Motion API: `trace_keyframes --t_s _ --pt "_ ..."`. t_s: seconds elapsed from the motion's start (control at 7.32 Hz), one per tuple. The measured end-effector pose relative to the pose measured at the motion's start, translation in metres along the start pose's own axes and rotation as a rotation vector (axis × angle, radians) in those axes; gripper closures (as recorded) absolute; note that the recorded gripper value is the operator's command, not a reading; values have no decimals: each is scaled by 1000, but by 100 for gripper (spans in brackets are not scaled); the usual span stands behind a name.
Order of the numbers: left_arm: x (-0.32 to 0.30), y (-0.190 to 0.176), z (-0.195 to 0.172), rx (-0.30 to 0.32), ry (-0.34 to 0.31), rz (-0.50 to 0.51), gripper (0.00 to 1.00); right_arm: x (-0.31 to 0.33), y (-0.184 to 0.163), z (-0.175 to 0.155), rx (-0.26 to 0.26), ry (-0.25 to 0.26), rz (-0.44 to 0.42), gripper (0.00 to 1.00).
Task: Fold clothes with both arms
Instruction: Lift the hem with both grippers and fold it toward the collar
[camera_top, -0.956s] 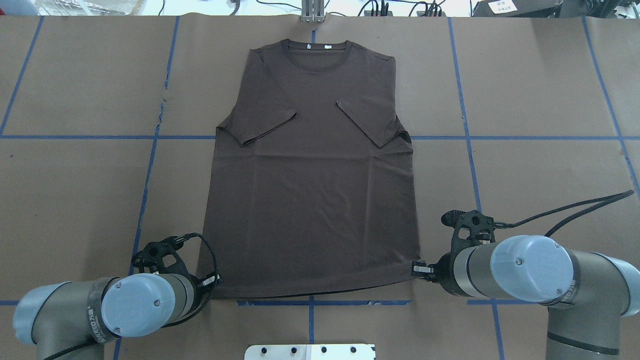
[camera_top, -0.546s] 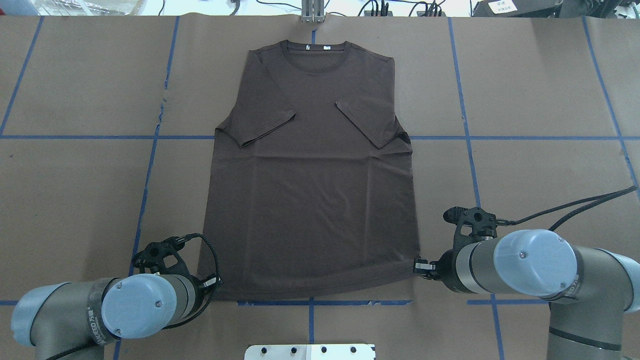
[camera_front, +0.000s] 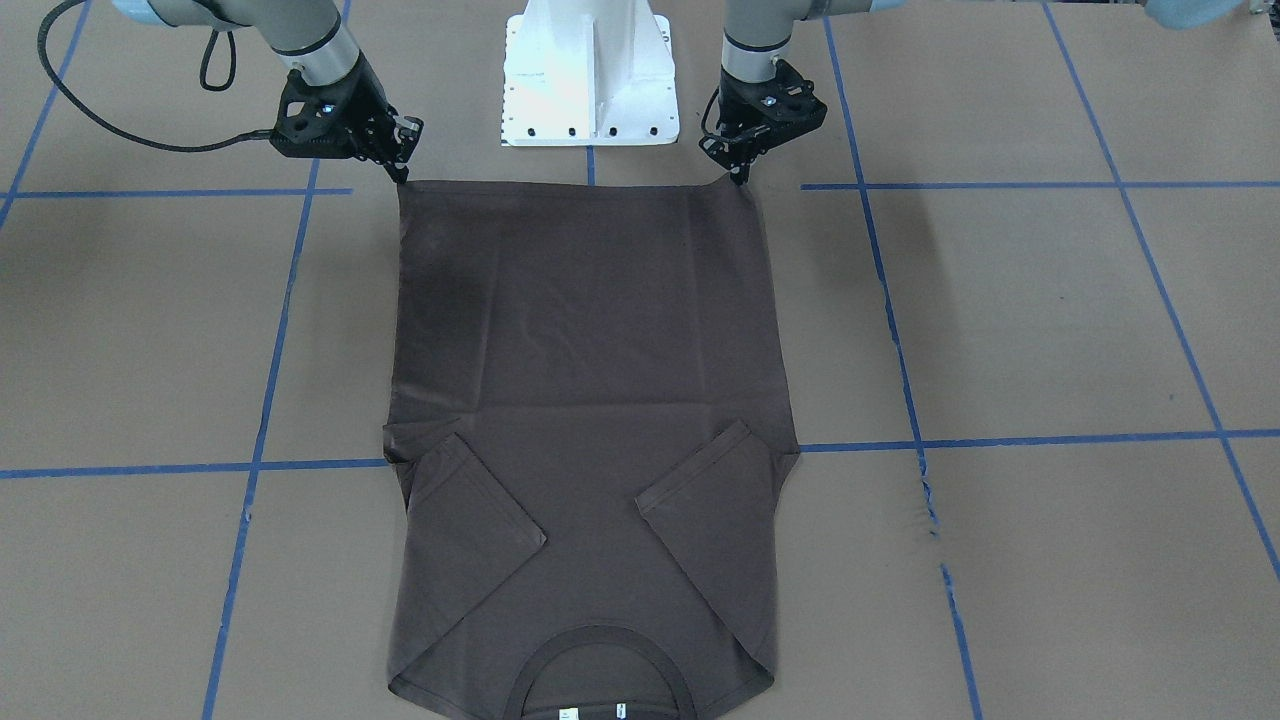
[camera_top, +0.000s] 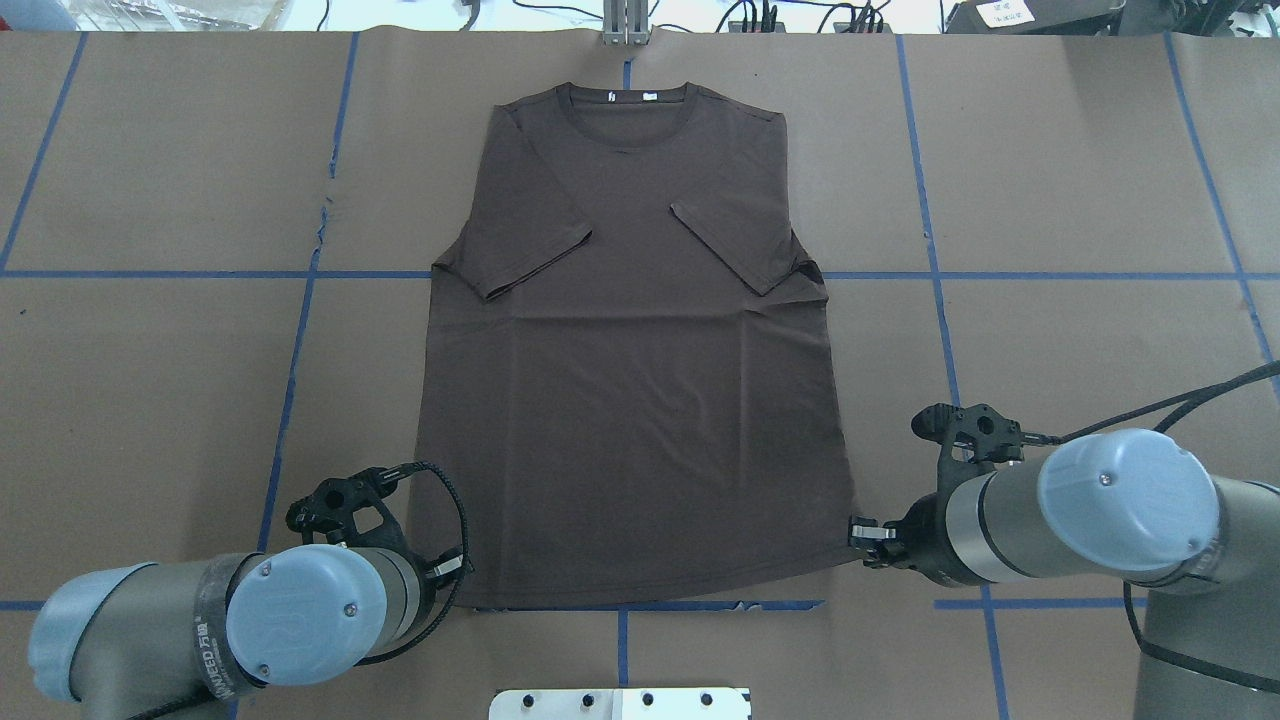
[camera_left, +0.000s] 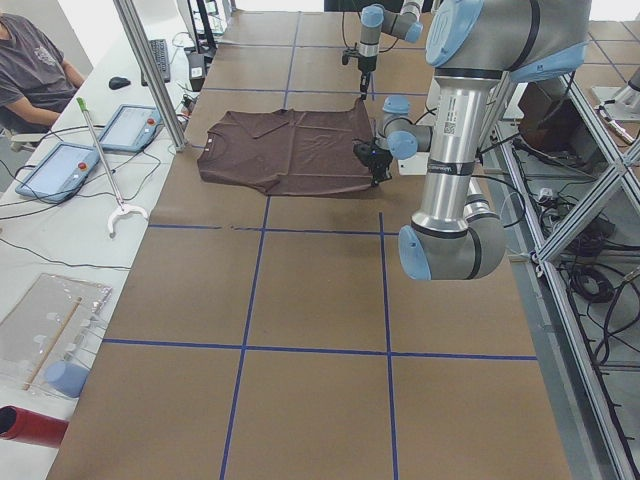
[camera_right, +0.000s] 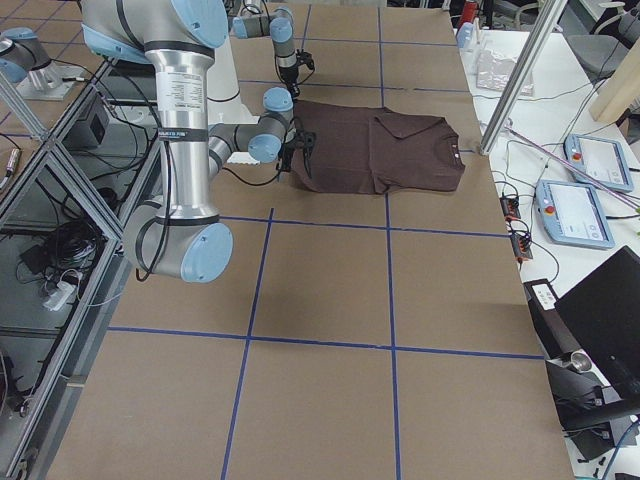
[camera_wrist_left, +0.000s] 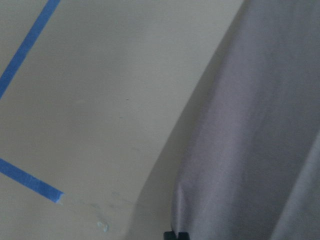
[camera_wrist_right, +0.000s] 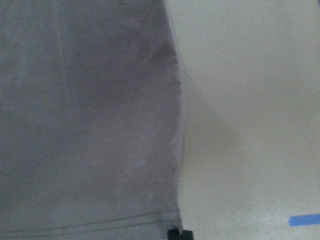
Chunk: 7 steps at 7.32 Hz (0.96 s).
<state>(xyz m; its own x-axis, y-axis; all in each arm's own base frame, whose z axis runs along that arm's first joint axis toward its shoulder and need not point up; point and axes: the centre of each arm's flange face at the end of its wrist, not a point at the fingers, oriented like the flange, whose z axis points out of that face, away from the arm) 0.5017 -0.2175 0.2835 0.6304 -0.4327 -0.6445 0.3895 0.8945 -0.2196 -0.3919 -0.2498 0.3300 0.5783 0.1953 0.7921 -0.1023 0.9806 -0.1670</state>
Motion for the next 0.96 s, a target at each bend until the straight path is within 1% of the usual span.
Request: trace_keyframes --t_s 0.27,0.41,0.55,0.68,0.82,0.96 --pt "3 4 -34 -20 26 96 100 19 15 -32 -61 -9 -2 100" --pt "-1 13 -55 -43 32 145 100 24 24 -46 -115 -16 -4 100" --pt "-10 30 -77 -81 32 197 100 27 33 -56 -170 -23 -7 100" --pt "-20 48 -97 -119 34 239 100 28 39 -62 -214 -27 -10 100" --pt "-26 60 -112 -148 42 266 100 28 41 -66 -238 -32 -11 100" --pt "-27 63 -120 -159 52 277 100 27 35 -68 -233 -41 -16 100"
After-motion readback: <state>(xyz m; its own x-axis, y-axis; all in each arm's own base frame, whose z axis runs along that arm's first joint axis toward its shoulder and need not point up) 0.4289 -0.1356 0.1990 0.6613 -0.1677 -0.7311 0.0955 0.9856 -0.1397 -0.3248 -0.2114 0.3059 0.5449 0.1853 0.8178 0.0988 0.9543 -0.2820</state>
